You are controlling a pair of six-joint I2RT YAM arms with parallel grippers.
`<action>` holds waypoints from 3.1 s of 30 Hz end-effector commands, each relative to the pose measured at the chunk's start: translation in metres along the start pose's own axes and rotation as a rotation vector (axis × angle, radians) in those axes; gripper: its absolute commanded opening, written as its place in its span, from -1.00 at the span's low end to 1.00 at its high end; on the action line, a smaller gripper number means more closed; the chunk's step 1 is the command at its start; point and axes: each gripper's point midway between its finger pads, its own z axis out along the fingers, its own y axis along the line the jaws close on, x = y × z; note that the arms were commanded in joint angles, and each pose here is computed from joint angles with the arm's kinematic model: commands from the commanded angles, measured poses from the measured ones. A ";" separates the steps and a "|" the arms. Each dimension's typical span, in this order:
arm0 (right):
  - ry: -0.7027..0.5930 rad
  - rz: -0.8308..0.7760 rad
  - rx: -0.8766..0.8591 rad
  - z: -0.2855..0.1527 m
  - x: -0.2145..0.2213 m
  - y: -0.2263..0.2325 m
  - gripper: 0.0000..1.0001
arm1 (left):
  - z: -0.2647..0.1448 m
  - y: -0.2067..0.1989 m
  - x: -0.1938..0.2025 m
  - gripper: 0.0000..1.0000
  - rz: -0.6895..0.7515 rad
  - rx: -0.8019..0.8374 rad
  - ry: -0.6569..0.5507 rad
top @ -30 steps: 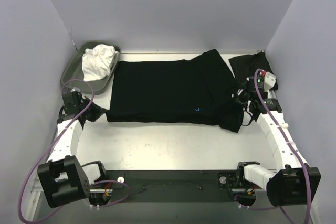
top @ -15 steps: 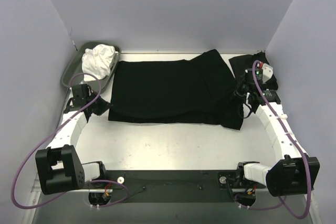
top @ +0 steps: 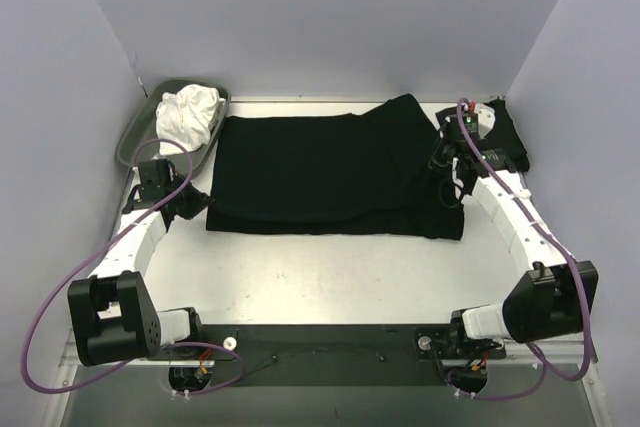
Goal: Fold and stack the t-shirts
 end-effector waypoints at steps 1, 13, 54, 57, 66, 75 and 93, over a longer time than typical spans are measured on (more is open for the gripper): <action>-0.030 -0.041 -0.001 0.002 -0.017 0.015 -1.00 | 0.001 -0.014 -0.016 -1.00 0.001 0.040 -0.054; 0.016 -0.095 0.019 0.042 -0.015 0.042 -1.00 | 0.005 -0.007 -0.012 -1.00 -0.010 0.020 -0.049; 0.119 -0.071 0.140 0.155 -0.003 0.046 0.91 | 0.100 -0.019 -0.048 0.16 -0.152 -0.025 -0.110; 0.101 -0.067 0.139 0.152 -0.006 0.045 1.00 | 0.093 -0.039 -0.063 0.54 -0.151 0.016 -0.130; 0.049 -0.039 0.065 0.109 -0.010 0.046 1.00 | 0.024 -0.085 -0.091 0.67 -0.143 0.156 -0.230; 0.178 -0.244 -0.192 0.023 0.059 0.112 1.00 | -0.021 -0.101 0.015 0.68 0.104 0.234 -0.083; 0.539 -0.386 -0.520 -0.021 0.218 0.239 1.00 | -0.036 -0.060 0.037 0.66 0.167 0.211 -0.114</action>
